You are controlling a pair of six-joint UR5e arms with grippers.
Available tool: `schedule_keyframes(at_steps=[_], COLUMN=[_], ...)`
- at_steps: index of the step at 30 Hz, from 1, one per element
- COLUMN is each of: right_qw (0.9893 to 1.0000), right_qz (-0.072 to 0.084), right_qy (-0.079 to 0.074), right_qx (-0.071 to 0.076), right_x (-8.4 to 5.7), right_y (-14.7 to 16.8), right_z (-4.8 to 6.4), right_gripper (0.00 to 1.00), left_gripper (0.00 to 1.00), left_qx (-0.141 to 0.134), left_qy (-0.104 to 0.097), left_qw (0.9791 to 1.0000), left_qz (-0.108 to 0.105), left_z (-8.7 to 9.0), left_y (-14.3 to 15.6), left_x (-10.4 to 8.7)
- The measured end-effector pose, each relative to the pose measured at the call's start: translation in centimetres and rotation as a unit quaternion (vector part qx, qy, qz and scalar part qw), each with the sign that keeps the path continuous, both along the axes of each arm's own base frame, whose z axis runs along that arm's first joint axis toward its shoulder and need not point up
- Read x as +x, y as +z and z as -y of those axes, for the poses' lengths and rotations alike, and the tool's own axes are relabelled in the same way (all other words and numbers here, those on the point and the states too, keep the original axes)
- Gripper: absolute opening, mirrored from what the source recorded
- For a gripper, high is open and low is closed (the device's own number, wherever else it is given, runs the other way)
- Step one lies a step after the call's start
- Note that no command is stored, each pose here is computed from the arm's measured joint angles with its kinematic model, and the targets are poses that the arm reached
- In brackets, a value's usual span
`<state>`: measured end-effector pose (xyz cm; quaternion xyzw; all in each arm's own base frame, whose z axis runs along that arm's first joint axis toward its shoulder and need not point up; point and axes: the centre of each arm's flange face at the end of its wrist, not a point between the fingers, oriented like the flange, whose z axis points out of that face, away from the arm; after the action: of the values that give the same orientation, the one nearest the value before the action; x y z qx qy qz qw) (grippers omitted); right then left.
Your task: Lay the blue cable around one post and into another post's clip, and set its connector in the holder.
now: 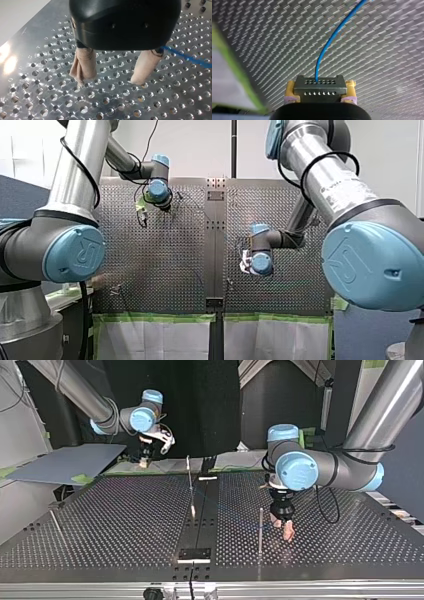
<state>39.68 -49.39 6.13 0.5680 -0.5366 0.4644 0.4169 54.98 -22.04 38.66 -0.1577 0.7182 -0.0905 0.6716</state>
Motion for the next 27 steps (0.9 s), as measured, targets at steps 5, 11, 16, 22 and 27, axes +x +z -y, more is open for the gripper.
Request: schedule_keyframes(at_steps=[5,11,16,22,27], right_qw=[0.9995,0.9983,0.997,0.9946,0.9922], right_qz=[-0.013,-0.023,-0.031,-0.033,-0.032], right_qy=[-0.017,-0.026,-0.032,-0.044,-0.054], right_qx=[0.023,0.046,0.063,0.088,0.108], right_x=[-1.9,-3.9,-5.5,-7.8,-9.7], right_y=[-4.8,-9.2,-12.1,-15.9,-19.2], right_z=[-1.7,-3.6,-5.0,-7.4,-9.7], right_gripper=[0.0,0.0,0.0,0.0,0.0], left_gripper=[1.0,1.0,1.0,1.0,1.0], left_qx=[0.002,0.004,0.004,0.004,0.004], left_qy=[0.004,0.007,0.007,0.006,0.006], left_qw=[1.0,1.0,1.0,1.0,1.0], left_qz=[0.0,0.002,0.002,0.003,0.003], left_z=[-0.1,-0.1,-0.1,-0.1,0.0], left_y=[0.0,0.0,0.1,0.1,0.1], left_x=[0.0,0.0,0.0,0.0,0.0])
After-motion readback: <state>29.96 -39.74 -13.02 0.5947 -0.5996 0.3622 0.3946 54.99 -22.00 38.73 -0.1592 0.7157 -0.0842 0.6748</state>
